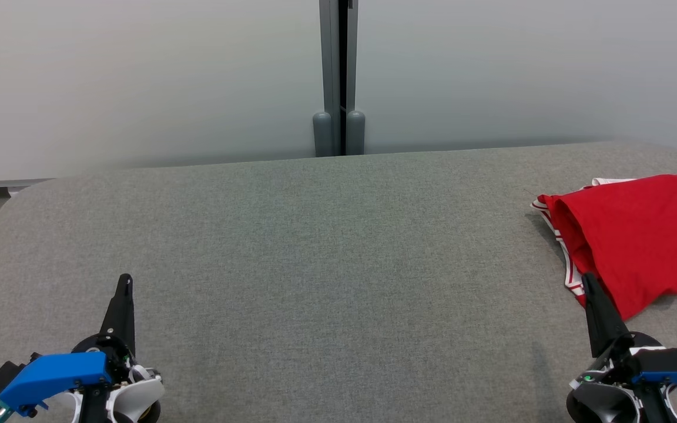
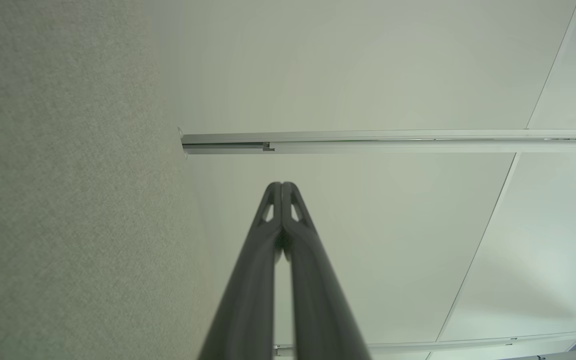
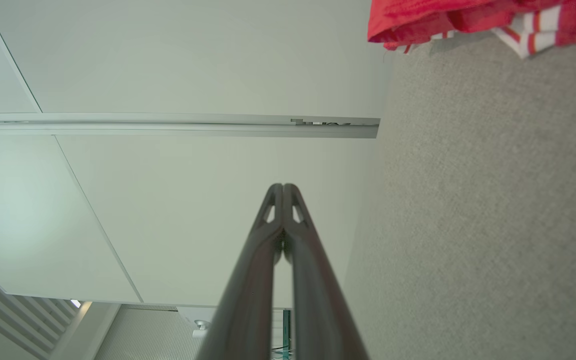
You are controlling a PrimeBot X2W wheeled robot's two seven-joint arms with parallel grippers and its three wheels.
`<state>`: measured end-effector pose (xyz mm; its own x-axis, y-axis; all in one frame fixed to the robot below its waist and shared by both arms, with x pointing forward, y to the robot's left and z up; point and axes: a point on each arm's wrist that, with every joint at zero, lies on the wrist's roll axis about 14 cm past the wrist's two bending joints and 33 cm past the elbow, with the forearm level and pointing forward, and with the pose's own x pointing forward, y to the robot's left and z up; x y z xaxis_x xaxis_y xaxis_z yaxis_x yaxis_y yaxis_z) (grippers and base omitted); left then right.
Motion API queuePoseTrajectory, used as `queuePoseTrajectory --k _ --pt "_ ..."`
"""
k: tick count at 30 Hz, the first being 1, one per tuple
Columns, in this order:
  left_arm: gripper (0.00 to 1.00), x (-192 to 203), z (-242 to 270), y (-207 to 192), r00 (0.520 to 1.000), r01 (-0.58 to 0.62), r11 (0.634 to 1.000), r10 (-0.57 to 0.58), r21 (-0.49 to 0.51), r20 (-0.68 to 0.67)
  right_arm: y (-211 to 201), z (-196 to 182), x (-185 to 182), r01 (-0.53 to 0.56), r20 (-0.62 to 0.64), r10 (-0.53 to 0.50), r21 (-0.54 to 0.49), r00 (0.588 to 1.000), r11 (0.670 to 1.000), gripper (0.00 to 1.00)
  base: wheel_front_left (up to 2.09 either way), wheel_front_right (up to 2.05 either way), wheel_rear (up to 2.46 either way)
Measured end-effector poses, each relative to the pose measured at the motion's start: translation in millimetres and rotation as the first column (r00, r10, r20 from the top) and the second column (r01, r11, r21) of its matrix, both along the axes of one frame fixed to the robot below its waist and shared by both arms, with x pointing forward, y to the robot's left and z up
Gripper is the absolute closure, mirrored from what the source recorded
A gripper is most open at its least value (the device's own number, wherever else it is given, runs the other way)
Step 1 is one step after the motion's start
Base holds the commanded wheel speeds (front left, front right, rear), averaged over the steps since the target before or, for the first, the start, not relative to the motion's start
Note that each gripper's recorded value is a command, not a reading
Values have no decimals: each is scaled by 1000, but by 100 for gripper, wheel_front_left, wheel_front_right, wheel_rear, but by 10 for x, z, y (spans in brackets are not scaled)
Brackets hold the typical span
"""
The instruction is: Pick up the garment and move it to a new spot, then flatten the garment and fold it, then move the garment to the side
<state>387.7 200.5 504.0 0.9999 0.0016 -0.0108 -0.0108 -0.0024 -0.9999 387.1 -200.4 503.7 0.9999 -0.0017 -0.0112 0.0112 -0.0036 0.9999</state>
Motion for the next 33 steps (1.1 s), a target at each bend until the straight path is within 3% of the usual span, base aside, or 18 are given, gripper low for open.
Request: queuePoseTrajectory --k 33 --pt "100 0 0 0 1000 0 1000 0 0 0 0 0 0 -1 0 1 0 1000 1000 100 0 0 0"
